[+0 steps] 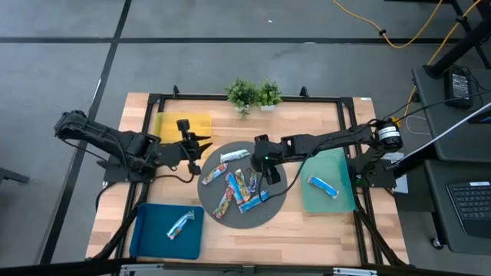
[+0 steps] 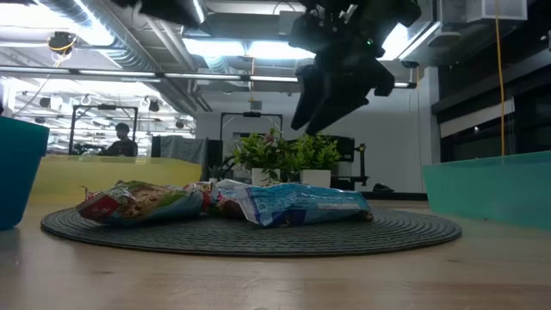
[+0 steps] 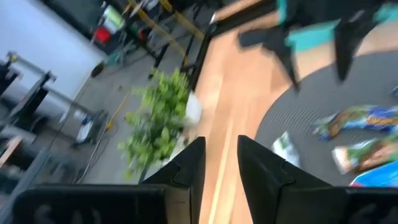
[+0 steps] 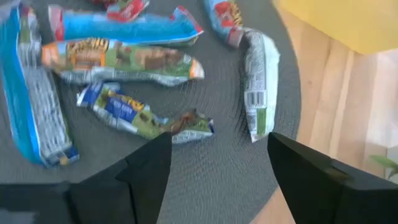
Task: Pick and place Granola Bars by type
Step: Put the blue granola bar into the yellow bin
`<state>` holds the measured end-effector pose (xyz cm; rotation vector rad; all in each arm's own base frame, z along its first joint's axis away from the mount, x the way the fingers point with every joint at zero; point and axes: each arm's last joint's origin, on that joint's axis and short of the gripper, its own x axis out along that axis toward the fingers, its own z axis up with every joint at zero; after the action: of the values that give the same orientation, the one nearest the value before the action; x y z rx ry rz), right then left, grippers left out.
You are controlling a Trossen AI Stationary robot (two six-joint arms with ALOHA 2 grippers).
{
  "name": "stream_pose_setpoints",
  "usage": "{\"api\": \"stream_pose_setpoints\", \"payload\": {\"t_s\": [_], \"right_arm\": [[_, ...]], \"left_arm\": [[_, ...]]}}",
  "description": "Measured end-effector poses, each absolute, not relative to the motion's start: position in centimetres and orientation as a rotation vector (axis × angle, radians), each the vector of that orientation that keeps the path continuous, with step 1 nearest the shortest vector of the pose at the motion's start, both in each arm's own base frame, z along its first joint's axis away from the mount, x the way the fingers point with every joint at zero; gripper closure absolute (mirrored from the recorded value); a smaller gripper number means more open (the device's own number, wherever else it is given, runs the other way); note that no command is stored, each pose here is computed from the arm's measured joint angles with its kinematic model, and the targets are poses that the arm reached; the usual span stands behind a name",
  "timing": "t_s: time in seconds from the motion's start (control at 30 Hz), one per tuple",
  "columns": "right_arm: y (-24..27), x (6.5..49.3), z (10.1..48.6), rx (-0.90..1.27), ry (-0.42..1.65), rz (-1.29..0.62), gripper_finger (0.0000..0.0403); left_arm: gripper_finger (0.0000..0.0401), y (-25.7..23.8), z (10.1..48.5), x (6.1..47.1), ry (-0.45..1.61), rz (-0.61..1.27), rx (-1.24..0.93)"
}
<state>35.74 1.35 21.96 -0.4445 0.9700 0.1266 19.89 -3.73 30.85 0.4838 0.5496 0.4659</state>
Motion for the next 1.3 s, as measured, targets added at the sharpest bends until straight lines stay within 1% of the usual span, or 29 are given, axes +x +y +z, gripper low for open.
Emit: {"api": "stream_pose_setpoints", "payload": {"t_s": [0.17, 0.27, 0.37, 0.57, 0.77, 0.87, 1.0, 1.3], "right_arm": [[1.4, 35.4, 21.7, -0.474, 1.008, 0.171, 0.0096], [1.4, 35.5, 21.4, -0.501, 1.019, 0.190, 0.0071], [1.4, 35.5, 20.8, -0.575, 1.044, 0.241, 0.0061], [1.4, 36.3, 18.2, -0.744, 1.100, 0.369, 0.0066], [1.3, 36.8, 16.1, -0.885, 1.148, 0.437, 0.0081], [1.3, 36.8, 15.9, -0.924, 1.139, 0.461, 0.0086], [1.3, 37.3, 16.2, -0.978, 1.106, 0.424, 0.0093], [1.3, 37.8, 16.1, -1.118, 1.029, 0.512, 0.0107]], "left_arm": [[0.0315, -2.6, 29.1, 20.1, 0.584, 0.522, 0.489], [0.0315, -1.9, 28.9, 20.2, 0.592, 0.548, 0.490], [0.0315, -1.3, 28.8, 20.3, 0.601, 0.577, 0.482], [0.0315, -0.2, 28.8, 20.3, 0.616, 0.620, 0.463], [0.0315, 0.2, 28.8, 20.3, 0.621, 0.637, 0.451], [0.0315, 0.3, 28.8, 20.3, 0.621, 0.638, 0.448], [0.0315, 0.2, 28.8, 20.4, 0.621, 0.620, 0.440], [0.0315, 0.2, 28.7, 20.3, 0.627, 0.626, 0.416]]}}
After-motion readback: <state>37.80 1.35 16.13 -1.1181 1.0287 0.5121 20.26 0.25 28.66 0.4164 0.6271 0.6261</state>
